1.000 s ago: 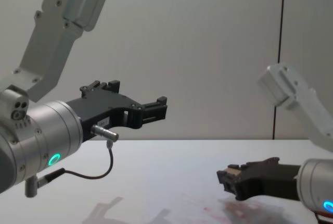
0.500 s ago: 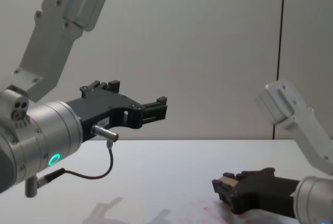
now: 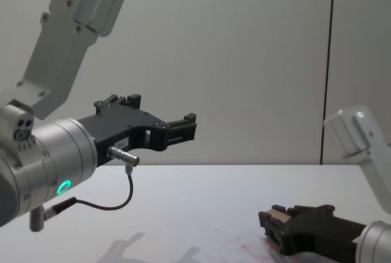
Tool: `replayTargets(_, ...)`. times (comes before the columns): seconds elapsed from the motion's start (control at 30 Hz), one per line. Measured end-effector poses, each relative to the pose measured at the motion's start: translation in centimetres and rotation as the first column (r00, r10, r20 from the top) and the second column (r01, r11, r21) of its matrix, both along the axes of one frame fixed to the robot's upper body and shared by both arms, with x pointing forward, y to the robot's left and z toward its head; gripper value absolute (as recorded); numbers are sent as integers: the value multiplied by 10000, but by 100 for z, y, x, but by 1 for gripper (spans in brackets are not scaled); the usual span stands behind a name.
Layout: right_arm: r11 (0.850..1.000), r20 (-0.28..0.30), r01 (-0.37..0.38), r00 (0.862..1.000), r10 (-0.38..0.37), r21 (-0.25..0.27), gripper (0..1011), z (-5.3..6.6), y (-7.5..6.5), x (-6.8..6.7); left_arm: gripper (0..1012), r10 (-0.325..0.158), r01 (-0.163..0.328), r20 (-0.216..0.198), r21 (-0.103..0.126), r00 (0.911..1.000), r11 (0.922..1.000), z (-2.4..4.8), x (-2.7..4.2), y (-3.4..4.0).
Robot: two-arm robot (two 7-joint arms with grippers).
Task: Use the one hand to pick up the stamp and affix it onto the A4 paper.
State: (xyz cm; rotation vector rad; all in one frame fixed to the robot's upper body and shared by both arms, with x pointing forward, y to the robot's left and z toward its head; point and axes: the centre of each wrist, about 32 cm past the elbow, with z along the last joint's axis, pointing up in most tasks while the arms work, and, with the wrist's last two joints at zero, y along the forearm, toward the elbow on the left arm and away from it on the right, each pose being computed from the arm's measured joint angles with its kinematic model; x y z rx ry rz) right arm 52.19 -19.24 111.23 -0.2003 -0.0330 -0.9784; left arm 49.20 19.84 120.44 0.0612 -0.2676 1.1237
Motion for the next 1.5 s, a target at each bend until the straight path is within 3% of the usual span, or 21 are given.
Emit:
replayTargets(0.43,9923,-373,376,9987,-334,1180,219,-109,-74,1,993,-1,1,0,0,10000,10000,0,0,0)
replayTargets(0.67,9889,-414,430,9984,-374,1423,219,-115,-86,6,993,-1,1,0,0,10000,10000,0,0,0)
replayTargets(0.87,9881,-191,362,9992,-337,1496,220,-43,-83,0,993,0,0,0,0,10000,10000,0,0,0)
replayTargets(0.97,9878,32,274,9996,-282,1534,220,55,-67,9,993,0,0,-1,0,10000,10000,0,0,0)
replayTargets(1.1,9872,526,92,9985,-178,1594,220,290,-34,34,993,-1,1,0,0,10000,10000,0,0,0)
replayTargets(1.13,9872,526,92,9985,-178,1594,220,290,-34,34,993,0,0,0,0,10000,10000,0,0,0)
replayTargets(1.2,9871,761,3,9970,-126,1603,220,457,-8,46,993,-1,1,0,-1,10000,10000,0,0,0)
replayTargets(1.27,9869,897,-48,9959,-98,1614,219,551,9,50,993,0,0,0,0,10000,10000,0,0,0)
replayTargets(1.4,9869,1049,-83,9944,-87,1608,220,766,46,45,993,0,0,0,0,10000,10000,0,0,0)
replayTargets(1.5,9872,1019,-44,9947,-120,1592,220,852,62,39,993,0,0,0,0,10000,10000,0,0,0)
